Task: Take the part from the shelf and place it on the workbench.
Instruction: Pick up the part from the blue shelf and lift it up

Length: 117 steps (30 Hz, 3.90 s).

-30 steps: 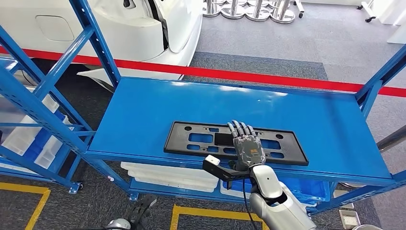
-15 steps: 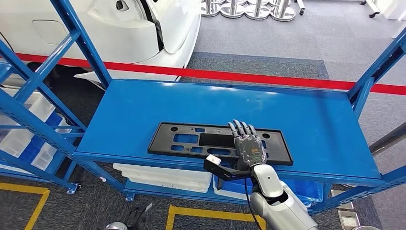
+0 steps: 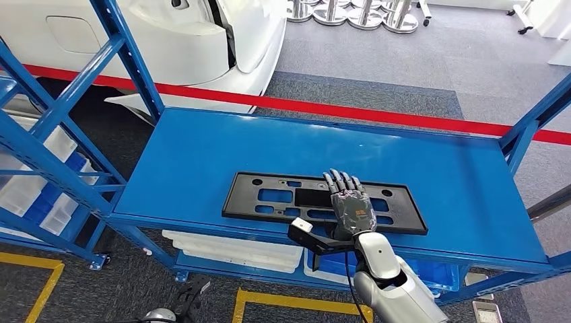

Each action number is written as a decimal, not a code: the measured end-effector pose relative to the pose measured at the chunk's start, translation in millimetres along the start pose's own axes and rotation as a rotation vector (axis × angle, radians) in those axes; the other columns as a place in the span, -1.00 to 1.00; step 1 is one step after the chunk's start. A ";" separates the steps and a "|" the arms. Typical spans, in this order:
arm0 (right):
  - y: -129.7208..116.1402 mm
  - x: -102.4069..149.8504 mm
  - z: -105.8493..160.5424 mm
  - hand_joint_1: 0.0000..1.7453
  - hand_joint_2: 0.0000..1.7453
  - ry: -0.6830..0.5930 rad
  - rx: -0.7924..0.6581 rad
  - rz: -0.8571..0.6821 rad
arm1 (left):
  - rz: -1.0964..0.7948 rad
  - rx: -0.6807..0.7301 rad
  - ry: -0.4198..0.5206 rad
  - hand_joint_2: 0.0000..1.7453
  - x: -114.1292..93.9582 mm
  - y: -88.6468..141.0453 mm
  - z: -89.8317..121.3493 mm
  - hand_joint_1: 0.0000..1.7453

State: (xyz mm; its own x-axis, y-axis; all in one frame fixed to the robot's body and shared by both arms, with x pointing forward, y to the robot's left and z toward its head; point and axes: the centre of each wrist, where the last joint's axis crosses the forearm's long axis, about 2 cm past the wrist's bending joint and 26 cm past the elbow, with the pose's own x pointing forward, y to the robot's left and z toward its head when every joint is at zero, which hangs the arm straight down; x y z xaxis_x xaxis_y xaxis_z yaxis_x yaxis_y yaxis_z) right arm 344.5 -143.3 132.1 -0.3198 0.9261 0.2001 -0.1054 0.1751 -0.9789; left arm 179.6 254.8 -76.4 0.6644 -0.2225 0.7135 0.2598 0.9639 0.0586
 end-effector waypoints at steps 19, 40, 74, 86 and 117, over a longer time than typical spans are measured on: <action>-2.0 -37.8 6.8 1.00 1.00 0.128 0.086 -0.185 | 0.047 0.037 0.103 -1.00 -41.5 7.5 20.3 -1.00; -5.2 -41.8 5.1 1.00 1.00 0.099 0.077 -0.276 | 0.092 0.025 0.117 -1.00 -42.5 -10.0 21.4 -1.00; -180.6 22.6 107.6 1.00 1.00 -0.622 -0.536 -1.415 | 0.286 0.077 0.196 -1.00 -89.1 -18.8 50.9 -1.00; -160.2 13.8 119.4 1.00 1.00 -0.539 -0.584 -1.361 | 0.303 0.063 0.150 -1.00 -91.0 -15.2 52.0 -1.00; -139.2 -5.4 131.3 1.00 1.00 -0.436 -0.571 -1.370 | 0.276 0.075 0.125 -1.00 -88.0 -9.8 49.6 -1.00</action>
State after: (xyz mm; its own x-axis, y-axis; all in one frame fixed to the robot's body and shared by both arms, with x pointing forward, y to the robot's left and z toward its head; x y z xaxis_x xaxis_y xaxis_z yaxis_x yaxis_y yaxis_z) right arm 237.3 -216.5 272.7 -0.5332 -0.1922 0.8239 -0.2082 0.9737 0.0924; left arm 83.8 272.2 -105.2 0.7849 0.0375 0.6185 0.0082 0.9975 -0.0708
